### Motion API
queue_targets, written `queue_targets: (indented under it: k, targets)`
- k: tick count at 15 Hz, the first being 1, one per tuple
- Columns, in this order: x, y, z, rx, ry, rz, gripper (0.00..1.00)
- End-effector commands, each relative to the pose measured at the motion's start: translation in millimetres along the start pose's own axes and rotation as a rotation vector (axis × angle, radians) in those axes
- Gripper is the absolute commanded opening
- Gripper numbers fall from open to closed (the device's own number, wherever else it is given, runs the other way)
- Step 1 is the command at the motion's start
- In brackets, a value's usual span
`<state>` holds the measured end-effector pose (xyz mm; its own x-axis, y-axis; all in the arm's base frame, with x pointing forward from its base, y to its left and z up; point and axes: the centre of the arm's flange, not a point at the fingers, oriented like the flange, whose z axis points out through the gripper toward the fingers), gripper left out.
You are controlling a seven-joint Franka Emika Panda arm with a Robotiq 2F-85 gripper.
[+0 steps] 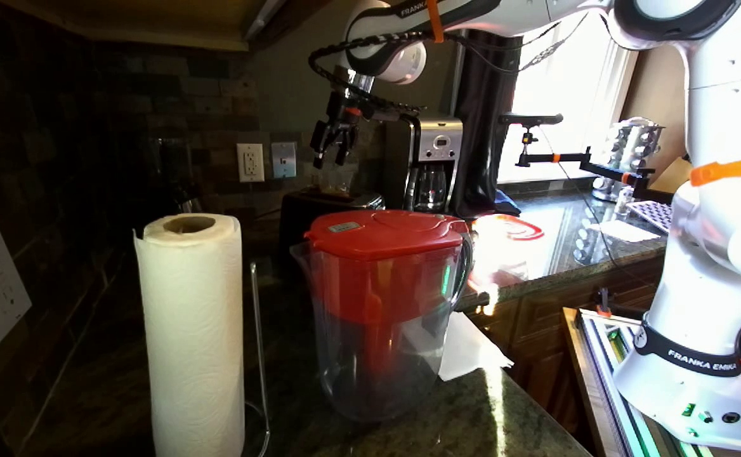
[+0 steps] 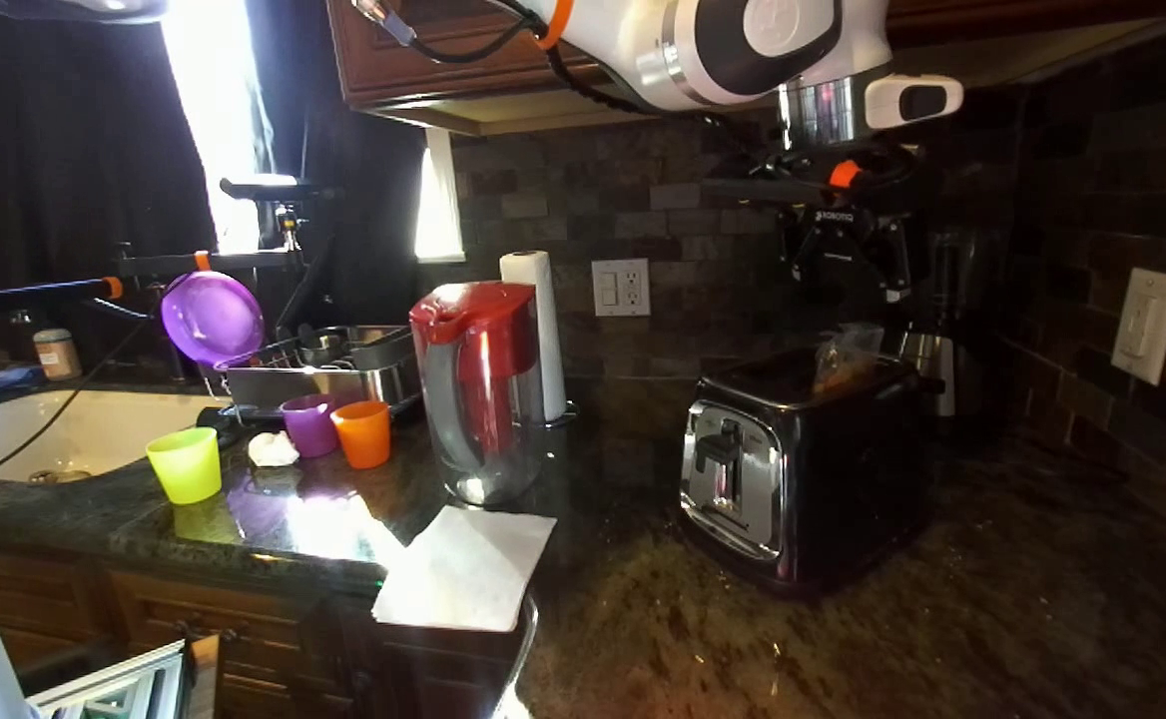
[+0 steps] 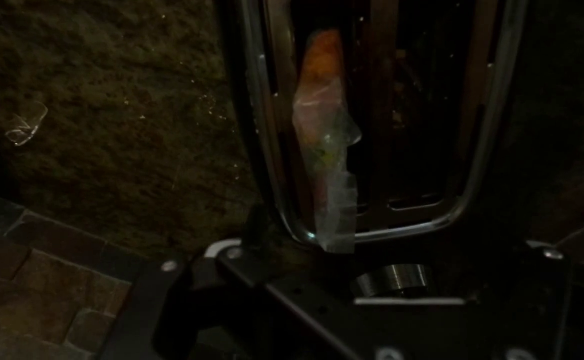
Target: Move the object from the toaster and place it on the counter
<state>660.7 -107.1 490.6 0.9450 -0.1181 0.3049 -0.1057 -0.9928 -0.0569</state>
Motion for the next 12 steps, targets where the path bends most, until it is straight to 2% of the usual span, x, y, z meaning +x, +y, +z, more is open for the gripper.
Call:
queue_targets:
  k: [1, 9, 10, 12]
  targets:
    - [11, 0, 12, 0.011, 0.01, 0.009, 0.68]
    - [9, 1, 14, 0.007, -0.023, 0.015, 0.06]
    - [9, 1, 11, 0.009, -0.024, 0.017, 0.01]
    - [9, 1, 4, 0.008, -0.031, 0.028, 0.0]
